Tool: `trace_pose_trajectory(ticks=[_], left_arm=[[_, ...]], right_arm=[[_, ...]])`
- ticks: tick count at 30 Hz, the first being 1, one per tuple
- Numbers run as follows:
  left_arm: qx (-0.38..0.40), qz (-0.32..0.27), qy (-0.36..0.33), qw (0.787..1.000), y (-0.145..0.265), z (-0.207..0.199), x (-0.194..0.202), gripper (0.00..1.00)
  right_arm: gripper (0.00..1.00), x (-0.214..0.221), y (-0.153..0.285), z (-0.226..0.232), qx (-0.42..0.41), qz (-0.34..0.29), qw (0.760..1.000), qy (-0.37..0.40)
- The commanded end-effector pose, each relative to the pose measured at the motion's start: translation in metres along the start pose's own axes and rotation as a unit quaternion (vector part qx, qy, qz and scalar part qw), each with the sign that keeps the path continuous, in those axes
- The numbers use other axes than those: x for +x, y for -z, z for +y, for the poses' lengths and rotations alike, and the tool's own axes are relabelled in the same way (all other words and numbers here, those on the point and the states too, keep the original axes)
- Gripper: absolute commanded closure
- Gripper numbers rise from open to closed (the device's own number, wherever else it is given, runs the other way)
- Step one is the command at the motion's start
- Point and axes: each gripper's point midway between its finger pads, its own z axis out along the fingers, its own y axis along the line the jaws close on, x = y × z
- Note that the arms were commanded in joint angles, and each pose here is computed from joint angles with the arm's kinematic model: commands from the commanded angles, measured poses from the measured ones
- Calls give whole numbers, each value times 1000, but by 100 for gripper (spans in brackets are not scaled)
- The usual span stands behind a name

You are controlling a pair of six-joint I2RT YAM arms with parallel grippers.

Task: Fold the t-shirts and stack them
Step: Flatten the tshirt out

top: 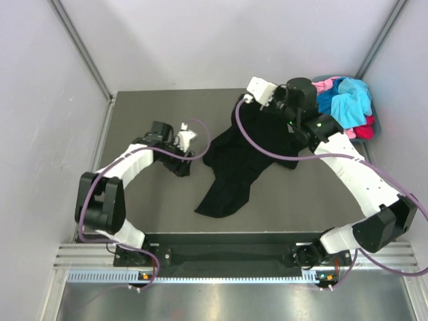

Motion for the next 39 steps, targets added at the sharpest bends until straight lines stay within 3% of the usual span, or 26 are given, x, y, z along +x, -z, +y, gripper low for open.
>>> trace_pose_trajectory(ticks=[1, 7, 15, 24, 27, 28, 29, 31, 36, 39], left_arm=[[63, 40, -32, 997, -22, -32, 5, 32], [142, 54, 9, 988, -52, -54, -1, 39], [242, 66, -14, 968, -36, -104, 17, 39], [280, 185, -60, 940, -32, -139, 75, 44], [289, 218, -65, 930, -34, -145, 90, 52], [283, 222, -66, 931, -36, -144, 91, 59], [284, 220, -65, 931, -36, -144, 91, 69], [279, 215, -63, 934, -39, -143, 88, 100], [239, 191, -84, 948, -36, -130, 67, 100], [155, 143, -117, 970, -19, -98, 32, 100]], right_arm=[[100, 22, 8, -34, 57, 18, 998, -25], [100, 44, 14, -46, 77, 37, 995, -57], [100, 55, 22, -40, 72, 52, 994, -60], [100, 63, 31, -41, 75, 65, 992, -71], [100, 66, 32, -39, 74, 68, 992, -75], [100, 66, 33, -38, 74, 68, 992, -75], [100, 67, 34, -39, 75, 68, 992, -76], [100, 66, 35, -40, 77, 68, 992, -80], [100, 62, 39, -49, 84, 66, 991, -86], [100, 58, 46, -65, 102, 59, 989, -89]])
